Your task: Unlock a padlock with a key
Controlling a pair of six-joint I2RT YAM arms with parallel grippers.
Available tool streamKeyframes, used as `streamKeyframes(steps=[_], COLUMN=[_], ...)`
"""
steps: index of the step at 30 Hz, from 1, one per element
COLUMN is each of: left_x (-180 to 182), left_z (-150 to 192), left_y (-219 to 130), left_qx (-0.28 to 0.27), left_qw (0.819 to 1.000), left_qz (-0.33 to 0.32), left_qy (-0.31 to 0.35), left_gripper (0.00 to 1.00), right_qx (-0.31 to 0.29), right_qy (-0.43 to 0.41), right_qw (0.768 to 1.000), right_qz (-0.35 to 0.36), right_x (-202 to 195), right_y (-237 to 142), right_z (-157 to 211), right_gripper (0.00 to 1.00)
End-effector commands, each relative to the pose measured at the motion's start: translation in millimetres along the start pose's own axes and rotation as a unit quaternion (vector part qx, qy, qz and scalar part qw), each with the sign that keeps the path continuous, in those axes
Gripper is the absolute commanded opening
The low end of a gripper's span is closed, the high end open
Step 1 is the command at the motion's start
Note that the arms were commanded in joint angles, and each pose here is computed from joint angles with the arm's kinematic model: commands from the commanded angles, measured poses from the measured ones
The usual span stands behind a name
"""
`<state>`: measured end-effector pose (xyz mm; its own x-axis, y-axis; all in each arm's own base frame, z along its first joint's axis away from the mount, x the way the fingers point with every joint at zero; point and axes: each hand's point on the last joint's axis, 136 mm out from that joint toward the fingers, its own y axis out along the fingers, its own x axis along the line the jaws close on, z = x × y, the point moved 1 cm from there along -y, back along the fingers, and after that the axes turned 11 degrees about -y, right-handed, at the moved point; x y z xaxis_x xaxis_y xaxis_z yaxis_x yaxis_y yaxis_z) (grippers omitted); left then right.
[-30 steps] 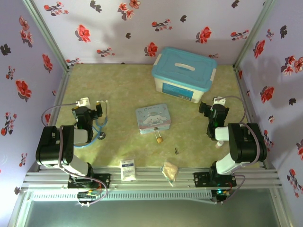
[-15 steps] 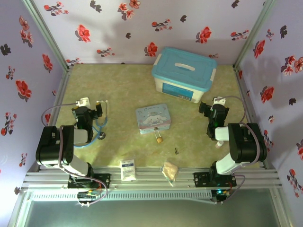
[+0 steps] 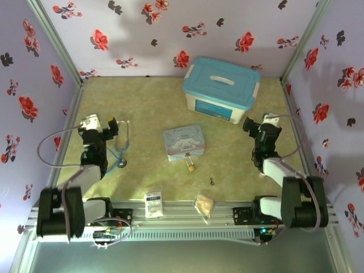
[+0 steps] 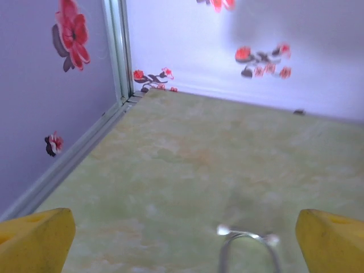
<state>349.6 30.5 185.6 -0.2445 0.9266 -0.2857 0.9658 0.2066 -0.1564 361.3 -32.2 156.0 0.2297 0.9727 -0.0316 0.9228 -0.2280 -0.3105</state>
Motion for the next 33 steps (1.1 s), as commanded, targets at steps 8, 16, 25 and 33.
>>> streamKeyframes(steps=[8,16,25,33], left_x=[-52,-127,-175,-213], left_z=[11,49,95,114], left_y=[-38,-85,-142,-193], left_qx=[0.133,0.274,0.351,0.410], left_qw=[0.956,0.917,0.877,0.837], left_qz=[0.127,0.210,0.261,0.325], left_qy=[-0.229,-0.200,-0.200,-0.163], left_gripper=[1.00,1.00,1.00,1.00], right_qx=[0.157,0.302,0.389,0.428], right_qy=[0.155,0.074,-0.026,-0.104], right_qw=[0.964,0.926,0.894,0.864], right_qz=[-0.147,-0.212,-0.221,-0.246], right_x=[39,95,120,139], right_y=[-57,-106,-161,-198], right_z=[-8,51,122,156], right_gripper=[0.99,0.96,0.85,0.78])
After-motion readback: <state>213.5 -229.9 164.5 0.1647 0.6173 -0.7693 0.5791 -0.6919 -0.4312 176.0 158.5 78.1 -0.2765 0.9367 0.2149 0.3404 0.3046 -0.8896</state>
